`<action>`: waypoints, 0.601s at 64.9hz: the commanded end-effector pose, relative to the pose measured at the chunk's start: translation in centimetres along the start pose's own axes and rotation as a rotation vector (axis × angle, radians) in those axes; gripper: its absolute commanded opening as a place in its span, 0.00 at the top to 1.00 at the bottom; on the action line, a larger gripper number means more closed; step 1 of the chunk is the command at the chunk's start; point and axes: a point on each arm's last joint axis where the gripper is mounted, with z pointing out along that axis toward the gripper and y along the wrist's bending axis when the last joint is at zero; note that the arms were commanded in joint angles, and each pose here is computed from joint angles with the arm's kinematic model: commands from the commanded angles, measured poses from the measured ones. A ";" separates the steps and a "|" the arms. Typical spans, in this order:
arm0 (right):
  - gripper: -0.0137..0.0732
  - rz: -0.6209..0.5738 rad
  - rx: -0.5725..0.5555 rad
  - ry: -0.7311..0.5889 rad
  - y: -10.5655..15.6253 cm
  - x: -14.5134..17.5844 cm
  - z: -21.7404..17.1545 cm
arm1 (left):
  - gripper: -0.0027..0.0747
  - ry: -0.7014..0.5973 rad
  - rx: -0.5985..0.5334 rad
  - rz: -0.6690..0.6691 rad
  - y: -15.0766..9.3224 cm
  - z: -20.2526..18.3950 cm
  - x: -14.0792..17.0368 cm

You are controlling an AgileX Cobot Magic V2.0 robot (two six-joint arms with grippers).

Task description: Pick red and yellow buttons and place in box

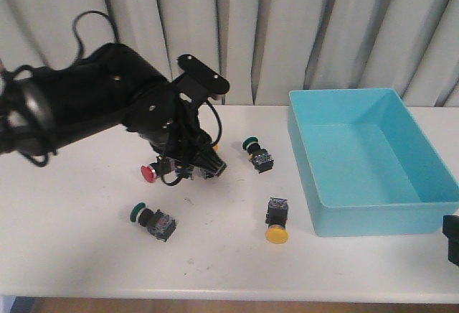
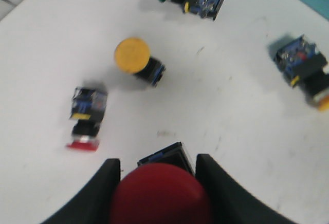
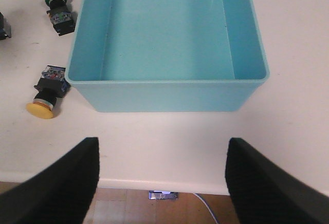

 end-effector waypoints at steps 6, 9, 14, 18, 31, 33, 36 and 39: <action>0.27 -0.008 0.009 -0.077 -0.1 -1.3 -0.5 | 0.79 -0.138 -0.054 -0.033 3.2 -5.7 3.4; 0.27 -0.008 0.009 -0.072 -0.1 -1.2 -0.5 | 0.79 -0.147 -0.064 -0.053 4.0 -6.2 4.5; 0.27 -0.008 0.009 -0.061 -0.1 -1.1 -0.5 | 0.79 -0.152 -0.079 -0.090 5.0 -6.9 6.4; 0.27 -0.002 0.004 -0.053 -0.1 -1.1 -0.4 | 0.79 -0.162 -0.077 -0.126 5.6 -7.3 8.0; 0.27 -0.035 -0.066 0.004 0.6 -1.1 0.8 | 0.79 -0.240 0.049 -0.103 4.5 -8.0 9.8; 0.27 -0.046 -0.089 0.012 0.8 -1.2 1.1 | 0.79 -0.247 0.082 -0.090 4.2 -8.1 9.7; 0.27 -0.076 -0.138 0.022 1.2 -1.2 1.5 | 0.79 -0.269 0.142 -0.062 3.6 -8.2 9.5; 0.27 -0.116 -0.179 0.030 1.6 -1.3 1.9 | 0.79 -0.294 0.205 -0.044 3.0 -8.3 9.3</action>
